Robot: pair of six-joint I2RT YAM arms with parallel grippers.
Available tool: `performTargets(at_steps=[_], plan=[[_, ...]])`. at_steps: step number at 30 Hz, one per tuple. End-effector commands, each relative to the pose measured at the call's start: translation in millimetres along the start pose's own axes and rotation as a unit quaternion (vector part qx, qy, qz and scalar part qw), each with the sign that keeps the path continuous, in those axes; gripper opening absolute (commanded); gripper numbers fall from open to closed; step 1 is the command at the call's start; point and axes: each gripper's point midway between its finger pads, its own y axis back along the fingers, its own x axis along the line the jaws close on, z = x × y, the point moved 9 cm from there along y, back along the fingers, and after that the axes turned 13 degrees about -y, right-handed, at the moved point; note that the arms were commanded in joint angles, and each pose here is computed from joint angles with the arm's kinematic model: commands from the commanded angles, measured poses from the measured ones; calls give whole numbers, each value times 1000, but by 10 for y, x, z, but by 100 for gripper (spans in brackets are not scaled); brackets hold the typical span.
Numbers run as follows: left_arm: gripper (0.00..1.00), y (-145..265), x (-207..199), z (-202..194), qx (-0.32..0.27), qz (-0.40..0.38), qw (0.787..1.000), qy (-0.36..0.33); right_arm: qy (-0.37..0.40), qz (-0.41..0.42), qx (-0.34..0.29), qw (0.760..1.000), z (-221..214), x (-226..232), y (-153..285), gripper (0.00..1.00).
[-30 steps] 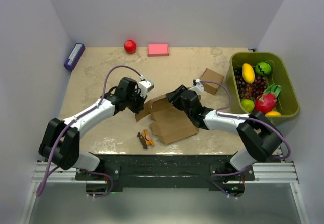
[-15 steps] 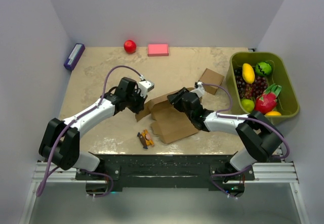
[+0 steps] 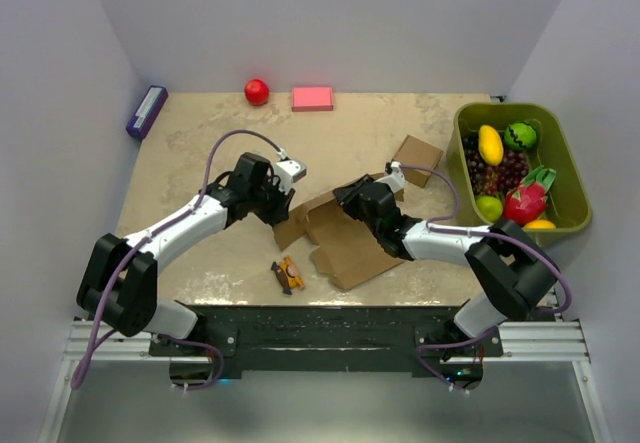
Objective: Fold the paper box
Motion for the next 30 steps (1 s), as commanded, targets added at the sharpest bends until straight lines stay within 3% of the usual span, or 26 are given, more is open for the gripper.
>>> performTargets(at_steps=[1,7,26,30], plan=[[34,85,-33,223,-57,-12,998,-30,-5,-13,-26,1000,36,-79,-52,26],[48,113,-82,326,-93,-24,994,-50,-9,-13,-24,1000,27,-96,-55,21],[50,-200,-168,184,-9,9,998,-58,-19,0,-19,1000,25,-74,-12,18],[51,-235,-150,229,-18,18,998,-49,-19,2,-14,1000,8,-82,-13,18]])
